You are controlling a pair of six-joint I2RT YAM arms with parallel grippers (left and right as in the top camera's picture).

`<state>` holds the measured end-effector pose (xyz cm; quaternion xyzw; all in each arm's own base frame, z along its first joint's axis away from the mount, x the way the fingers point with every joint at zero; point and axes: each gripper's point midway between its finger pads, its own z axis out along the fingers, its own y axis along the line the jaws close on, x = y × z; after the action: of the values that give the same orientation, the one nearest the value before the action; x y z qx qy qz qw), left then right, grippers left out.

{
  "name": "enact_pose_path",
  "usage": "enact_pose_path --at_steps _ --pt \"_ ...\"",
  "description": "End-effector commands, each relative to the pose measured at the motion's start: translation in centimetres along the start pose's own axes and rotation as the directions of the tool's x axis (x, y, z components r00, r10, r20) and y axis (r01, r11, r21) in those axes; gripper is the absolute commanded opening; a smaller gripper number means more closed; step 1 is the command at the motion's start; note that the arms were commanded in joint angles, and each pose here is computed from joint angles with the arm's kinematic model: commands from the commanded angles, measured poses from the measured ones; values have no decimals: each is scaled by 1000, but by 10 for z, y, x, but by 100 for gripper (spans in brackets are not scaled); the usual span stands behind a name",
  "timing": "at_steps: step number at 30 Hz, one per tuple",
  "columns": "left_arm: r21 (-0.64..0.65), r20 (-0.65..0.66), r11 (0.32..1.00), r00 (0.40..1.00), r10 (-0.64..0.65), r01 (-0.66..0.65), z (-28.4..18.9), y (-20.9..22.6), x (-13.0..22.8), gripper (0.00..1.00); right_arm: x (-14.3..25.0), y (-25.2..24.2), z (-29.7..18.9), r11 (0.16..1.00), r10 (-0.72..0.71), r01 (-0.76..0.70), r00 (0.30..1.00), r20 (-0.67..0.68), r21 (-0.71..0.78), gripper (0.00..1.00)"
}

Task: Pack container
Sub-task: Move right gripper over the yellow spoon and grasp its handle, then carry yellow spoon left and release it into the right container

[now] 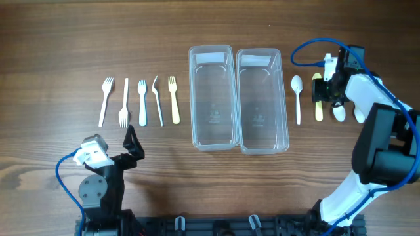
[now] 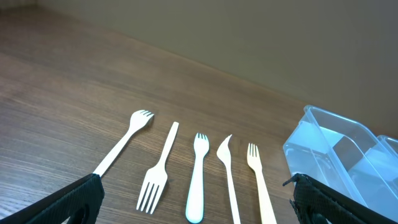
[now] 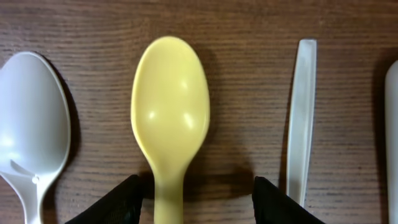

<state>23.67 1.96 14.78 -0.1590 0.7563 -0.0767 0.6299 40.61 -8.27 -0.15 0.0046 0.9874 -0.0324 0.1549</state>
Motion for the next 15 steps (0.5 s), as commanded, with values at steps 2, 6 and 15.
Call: enact_pose_path --at_steps 2,6,15 --pt "20 -5 1000 1000 25 -24 0 -3 3 100 6 6 14 999 17 -18 999 -31 -37 38" --pt "20 -5 1000 1000 25 -24 0 -3 3 100 5 7 14 999 36 -37 999 -29 -35 21" --pt "20 -5 1000 1000 25 -24 0 -3 3 100 -13 5 -1 999 31 -31 999 18 -26 4"
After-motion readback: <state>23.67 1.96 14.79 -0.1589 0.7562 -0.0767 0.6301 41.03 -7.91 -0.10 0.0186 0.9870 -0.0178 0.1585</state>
